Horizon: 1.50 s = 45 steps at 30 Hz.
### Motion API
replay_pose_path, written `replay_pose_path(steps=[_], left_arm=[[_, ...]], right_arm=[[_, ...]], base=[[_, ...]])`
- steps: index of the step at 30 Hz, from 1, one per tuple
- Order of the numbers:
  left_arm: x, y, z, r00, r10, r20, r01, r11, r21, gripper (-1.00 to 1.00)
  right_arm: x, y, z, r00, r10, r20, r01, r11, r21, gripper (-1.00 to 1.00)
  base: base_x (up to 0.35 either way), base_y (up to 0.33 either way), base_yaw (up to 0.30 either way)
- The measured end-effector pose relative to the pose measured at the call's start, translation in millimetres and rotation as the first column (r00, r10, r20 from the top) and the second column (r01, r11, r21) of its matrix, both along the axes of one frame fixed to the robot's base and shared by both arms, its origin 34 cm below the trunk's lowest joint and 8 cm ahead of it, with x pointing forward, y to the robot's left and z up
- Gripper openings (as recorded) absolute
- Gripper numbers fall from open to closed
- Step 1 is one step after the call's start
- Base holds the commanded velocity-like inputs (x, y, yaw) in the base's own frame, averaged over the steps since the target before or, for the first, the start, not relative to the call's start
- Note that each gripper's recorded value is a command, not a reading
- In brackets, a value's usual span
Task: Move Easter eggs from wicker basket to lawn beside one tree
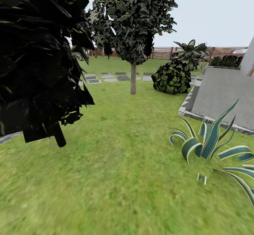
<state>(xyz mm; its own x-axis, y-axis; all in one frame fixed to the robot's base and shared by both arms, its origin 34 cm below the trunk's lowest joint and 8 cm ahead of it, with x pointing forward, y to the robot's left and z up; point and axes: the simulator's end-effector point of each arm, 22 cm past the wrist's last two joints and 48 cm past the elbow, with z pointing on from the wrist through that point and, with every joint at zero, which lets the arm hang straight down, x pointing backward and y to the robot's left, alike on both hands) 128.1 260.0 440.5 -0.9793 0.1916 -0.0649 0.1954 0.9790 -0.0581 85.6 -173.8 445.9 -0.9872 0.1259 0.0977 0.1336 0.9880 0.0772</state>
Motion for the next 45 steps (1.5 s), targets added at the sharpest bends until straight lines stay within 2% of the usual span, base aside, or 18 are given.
replay_pose_path(steps=[29, 45], left_arm=[[1.6, -0.3, 0.1, 1.000, -0.001, 0.006, 0.001, 1.000, -0.001, 1.00], [2.1, -0.4, 0.1, 1.000, -0.002, 0.008, 0.002, 1.000, -0.002, 1.00]], right_arm=[[-2.8, 0.2, 0.4, 1.000, 0.001, -0.006, -0.001, 1.000, 0.001, 1.00], [-2.8, 0.2, 0.4, 1.000, 0.001, -0.006, -0.001, 1.000, 0.001, 1.00]], base=[[0.331, -0.001, 0.000], [0.332, -0.083, 0.000]])
